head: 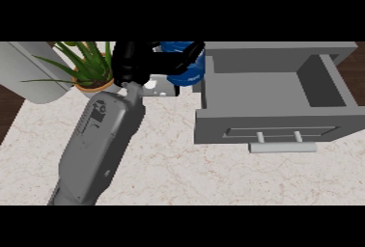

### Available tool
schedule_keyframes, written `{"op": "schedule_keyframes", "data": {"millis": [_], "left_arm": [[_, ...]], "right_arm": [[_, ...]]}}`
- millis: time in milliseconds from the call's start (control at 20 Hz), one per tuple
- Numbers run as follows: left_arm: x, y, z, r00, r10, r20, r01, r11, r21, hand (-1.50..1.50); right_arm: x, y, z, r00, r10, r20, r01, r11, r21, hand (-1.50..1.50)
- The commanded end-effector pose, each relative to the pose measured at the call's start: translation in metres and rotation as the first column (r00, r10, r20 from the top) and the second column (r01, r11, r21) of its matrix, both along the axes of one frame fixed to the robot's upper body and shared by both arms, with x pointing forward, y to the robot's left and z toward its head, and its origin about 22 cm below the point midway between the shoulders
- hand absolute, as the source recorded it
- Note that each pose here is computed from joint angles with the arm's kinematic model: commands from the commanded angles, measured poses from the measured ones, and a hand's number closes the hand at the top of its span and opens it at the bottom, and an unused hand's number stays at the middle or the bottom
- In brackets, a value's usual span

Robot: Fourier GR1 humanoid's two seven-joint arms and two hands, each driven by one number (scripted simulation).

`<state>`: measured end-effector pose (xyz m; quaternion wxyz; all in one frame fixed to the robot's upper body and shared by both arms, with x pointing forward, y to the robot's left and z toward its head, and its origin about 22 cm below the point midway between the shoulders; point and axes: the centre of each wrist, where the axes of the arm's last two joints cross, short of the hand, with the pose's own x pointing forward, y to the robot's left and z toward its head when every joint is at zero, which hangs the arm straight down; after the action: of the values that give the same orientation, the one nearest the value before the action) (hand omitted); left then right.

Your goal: Pick up the can, place it into the drawer and close the drawer

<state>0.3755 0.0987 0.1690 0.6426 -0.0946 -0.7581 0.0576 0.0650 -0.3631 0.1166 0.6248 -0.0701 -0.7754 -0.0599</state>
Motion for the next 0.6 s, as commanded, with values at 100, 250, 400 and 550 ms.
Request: {"op": "schedule_keyframes", "data": {"millis": [100, 250, 400, 550], "left_arm": [[0.017, -0.031, 0.032, 1.000, -0.009, 0.003, 0.009, 1.000, 0.030, 1.50], [0.028, -0.042, 0.042, 1.000, 0.007, 0.003, -0.007, 1.000, 0.026, 1.50], [0.027, -0.054, 0.024, 1.000, -0.007, 0.017, 0.007, 0.999, 0.037, 1.50], [0.023, -0.082, 0.052, 1.000, 0.008, 0.009, -0.008, 0.999, 0.052, 1.50]], "right_arm": [[0.006, -0.006, -0.001, 1.000, -0.002, 0.010, 0.002, 1.000, -0.002, -1.50], [-0.002, 0.009, 0.004, 1.000, 0.020, 0.000, -0.020, 1.000, 0.001, -1.50], [0.012, -0.003, -0.007, 1.000, 0.020, 0.022, -0.020, 1.000, 0.011, -1.50], [0.013, 0.000, 0.007, 1.000, 0.010, 0.015, -0.010, 1.000, 0.003, -1.50]]}}
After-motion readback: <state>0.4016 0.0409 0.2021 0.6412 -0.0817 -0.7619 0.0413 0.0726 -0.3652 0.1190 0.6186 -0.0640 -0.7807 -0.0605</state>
